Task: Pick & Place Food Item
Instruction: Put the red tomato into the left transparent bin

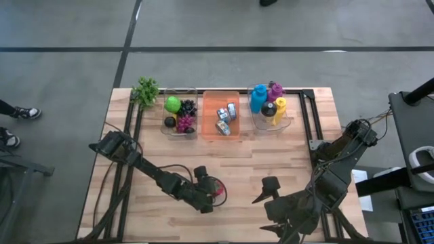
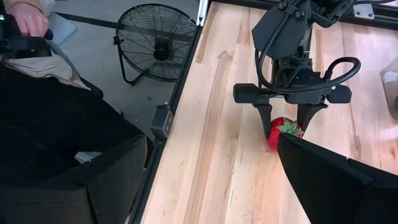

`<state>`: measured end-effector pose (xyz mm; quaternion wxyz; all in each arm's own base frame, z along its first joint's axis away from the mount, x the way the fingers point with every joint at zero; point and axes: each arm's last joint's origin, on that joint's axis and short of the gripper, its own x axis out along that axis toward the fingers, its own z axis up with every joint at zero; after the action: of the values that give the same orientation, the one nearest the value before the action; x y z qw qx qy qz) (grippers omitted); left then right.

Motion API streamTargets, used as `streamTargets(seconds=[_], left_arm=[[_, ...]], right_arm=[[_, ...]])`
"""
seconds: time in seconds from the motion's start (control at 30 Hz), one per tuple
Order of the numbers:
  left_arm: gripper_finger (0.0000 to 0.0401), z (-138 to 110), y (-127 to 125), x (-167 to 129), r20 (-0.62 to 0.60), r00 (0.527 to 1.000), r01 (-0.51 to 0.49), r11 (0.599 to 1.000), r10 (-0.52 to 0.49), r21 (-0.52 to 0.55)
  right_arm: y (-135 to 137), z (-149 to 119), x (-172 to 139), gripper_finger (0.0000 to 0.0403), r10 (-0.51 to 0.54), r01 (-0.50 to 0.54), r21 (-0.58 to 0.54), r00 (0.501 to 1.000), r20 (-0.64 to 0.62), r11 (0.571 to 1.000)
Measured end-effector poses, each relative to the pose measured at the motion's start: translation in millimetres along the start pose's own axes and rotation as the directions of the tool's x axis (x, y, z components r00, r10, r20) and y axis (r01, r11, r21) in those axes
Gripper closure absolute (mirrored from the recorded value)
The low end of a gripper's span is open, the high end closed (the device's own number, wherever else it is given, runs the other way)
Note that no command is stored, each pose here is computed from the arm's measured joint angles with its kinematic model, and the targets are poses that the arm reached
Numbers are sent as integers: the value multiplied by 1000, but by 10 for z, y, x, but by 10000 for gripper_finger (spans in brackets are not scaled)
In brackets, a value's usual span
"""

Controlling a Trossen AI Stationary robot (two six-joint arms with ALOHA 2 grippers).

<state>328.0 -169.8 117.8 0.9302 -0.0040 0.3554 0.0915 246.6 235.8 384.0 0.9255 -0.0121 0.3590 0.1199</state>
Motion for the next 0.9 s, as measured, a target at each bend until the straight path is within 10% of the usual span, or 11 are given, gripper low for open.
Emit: streamTargets(seconds=[0.5,0.9], left_arm=[[152,347,55,-337,91,995,38,997,-33,-62],[152,704,658,-1145,133,968,-179,956,214,-232]], right_arm=[[0,0,-1,44,0,0,0,1000,0,1000],[3,3,1,44,2,-2,1,1000,4,1000]])
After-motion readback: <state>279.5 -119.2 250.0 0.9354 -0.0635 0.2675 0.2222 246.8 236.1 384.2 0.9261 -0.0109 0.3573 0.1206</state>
